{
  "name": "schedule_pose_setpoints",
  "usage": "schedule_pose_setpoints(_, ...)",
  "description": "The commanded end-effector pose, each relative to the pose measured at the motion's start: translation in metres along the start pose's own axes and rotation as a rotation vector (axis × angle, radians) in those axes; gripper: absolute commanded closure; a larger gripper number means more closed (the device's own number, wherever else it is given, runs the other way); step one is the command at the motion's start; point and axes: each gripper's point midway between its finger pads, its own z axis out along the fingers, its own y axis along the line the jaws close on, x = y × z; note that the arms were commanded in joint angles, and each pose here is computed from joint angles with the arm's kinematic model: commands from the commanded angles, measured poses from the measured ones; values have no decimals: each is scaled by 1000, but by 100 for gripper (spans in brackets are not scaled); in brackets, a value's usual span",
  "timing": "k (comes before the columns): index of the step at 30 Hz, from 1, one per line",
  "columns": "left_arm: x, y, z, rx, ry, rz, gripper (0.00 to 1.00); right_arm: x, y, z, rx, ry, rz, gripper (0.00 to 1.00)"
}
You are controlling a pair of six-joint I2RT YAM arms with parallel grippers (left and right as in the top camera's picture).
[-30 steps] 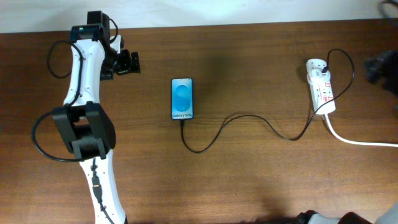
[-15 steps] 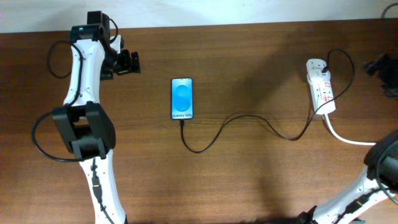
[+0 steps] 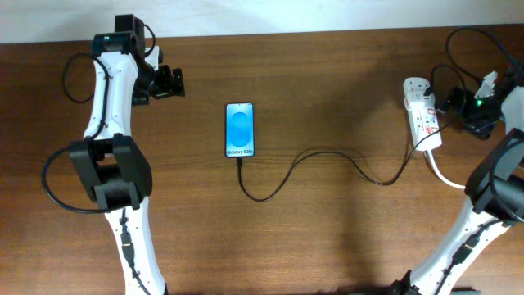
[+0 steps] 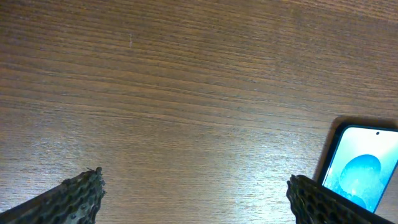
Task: Plug charger to phone and switch on socket
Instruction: 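Move the right gripper to the power strip and press its switch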
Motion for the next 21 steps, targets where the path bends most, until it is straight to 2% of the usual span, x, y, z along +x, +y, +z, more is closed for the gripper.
schedule_pose_setpoints(1, -3, 1, -4, -7, -13, 10, 1, 6, 6, 15, 23, 29, -15, 2)
schedule_pose_setpoints(17, -3, 1, -4, -7, -13, 10, 1, 59, 11, 31, 78, 203, -27, 2)
schedule_pose_setpoints(21, -3, 1, -4, -7, -13, 10, 1, 32, -15, 10, 104, 128, 28, 2)
